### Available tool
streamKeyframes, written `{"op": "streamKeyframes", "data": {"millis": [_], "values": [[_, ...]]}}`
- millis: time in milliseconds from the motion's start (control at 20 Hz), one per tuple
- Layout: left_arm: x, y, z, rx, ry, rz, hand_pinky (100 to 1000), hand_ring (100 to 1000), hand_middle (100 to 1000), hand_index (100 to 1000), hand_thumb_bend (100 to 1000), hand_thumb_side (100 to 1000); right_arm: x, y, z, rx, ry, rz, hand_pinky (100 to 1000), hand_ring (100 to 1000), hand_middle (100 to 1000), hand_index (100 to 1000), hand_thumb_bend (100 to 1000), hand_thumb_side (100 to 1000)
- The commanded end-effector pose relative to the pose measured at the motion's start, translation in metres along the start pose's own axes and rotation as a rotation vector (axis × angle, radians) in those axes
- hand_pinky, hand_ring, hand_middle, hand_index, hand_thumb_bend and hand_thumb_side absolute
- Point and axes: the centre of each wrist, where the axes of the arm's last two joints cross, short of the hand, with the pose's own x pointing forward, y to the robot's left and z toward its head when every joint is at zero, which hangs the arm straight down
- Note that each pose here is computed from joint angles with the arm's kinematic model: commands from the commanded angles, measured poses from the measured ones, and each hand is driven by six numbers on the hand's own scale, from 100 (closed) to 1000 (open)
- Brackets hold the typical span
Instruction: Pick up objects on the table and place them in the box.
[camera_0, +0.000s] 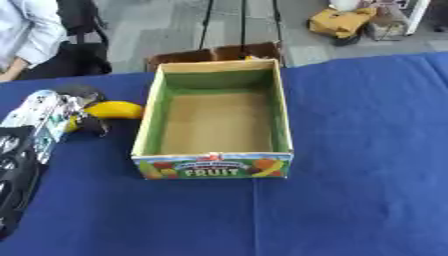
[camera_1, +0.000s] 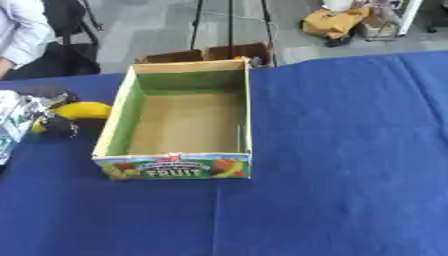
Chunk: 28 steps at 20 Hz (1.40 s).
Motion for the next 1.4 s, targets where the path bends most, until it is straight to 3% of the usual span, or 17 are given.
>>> {"op": "streamKeyframes", "data": {"millis": [50,1400], "values": [[-0.0098,0.0170,0.0052,0.048,0.026,0.007,729,798,748,824,100,262,0.0038,-0.0061,-0.0093,-0.002,-0.034,0.006,661,690,568,703,100,1000],[-0.0109,0.0237,0.0077,0.059,0.043,0.011,723,788,733,799,100,310,0.0031,-0.0048,-0.0023,-0.007,-0.006,0.000,664,692,569,706,100,1000]]}}
